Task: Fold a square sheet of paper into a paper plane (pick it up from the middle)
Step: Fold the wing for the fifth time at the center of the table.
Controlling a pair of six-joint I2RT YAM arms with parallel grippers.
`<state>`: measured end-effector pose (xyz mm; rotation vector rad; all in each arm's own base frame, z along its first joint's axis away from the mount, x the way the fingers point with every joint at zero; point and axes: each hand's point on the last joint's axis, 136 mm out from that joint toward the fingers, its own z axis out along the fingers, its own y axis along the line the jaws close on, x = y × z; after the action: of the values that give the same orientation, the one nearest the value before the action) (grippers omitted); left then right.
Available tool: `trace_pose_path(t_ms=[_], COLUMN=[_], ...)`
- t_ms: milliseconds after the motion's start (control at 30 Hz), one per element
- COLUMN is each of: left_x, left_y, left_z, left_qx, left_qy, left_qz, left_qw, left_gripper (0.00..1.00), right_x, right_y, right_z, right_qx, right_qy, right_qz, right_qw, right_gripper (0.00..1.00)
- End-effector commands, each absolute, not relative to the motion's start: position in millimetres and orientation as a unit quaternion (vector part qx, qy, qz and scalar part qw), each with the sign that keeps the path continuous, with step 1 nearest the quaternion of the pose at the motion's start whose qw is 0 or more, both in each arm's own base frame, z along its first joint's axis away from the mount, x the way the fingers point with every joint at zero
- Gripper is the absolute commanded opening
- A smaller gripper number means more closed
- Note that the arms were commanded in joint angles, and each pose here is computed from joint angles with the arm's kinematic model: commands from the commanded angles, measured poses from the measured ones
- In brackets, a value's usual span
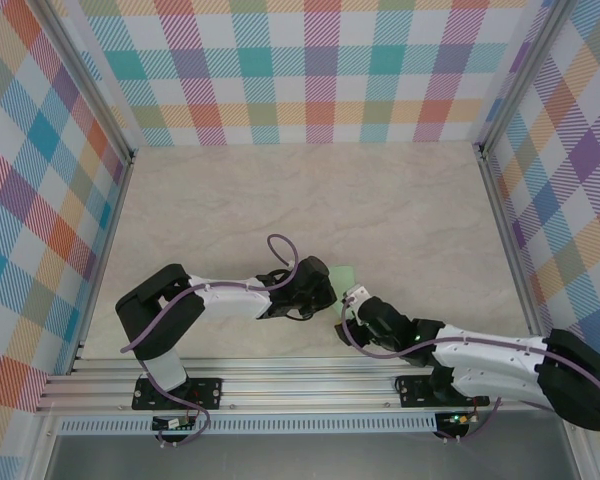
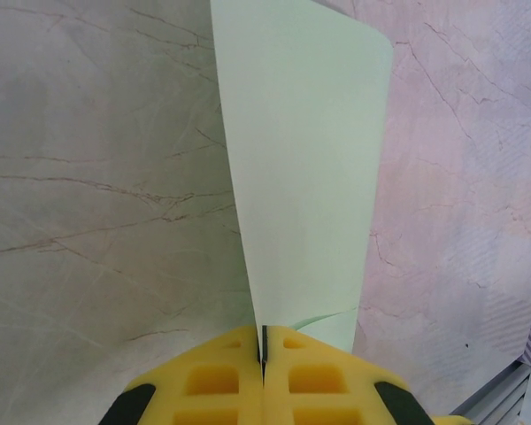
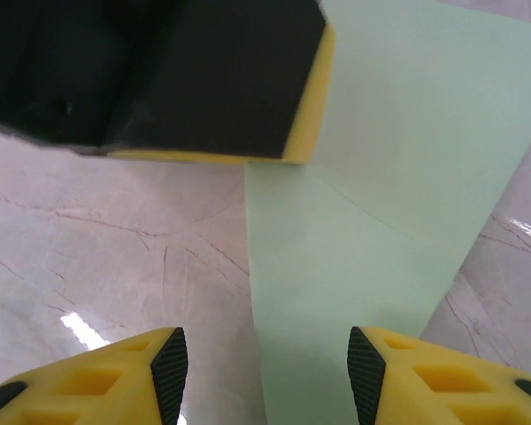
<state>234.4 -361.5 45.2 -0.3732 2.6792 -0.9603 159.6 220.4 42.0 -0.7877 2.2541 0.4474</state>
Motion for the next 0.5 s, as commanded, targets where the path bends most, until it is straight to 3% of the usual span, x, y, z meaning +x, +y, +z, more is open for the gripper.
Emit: trace_pose_path(t_ms=[0,233,467], left_x=[240.1,239.6,239.0], left_y=[-365.7,-365.2,-364.5], left_z=[49.7,49.8,49.7], left_qx=[-0.121,-0.120,-0.120], left_qy=[0.924,0.924,0.925], left_qz=[-0.337,-0.337,-0.336], left_qw=[0.133,0.132,0.131], left_gripper=[0.00,0.00,0.00], right_x=[175.9,184.3,185.3], right_y=[227.1,234.7,236.0], right_z=[55.0,48.3,52.2], right_qx=[-0.317,-0.344,-0.347], right_qy=[0.849,0.837,0.830], right_qz=[0.133,0.083,0.082], right_qw=[0.401,0.418,0.429], right_gripper=[0.54,0.51,0.38])
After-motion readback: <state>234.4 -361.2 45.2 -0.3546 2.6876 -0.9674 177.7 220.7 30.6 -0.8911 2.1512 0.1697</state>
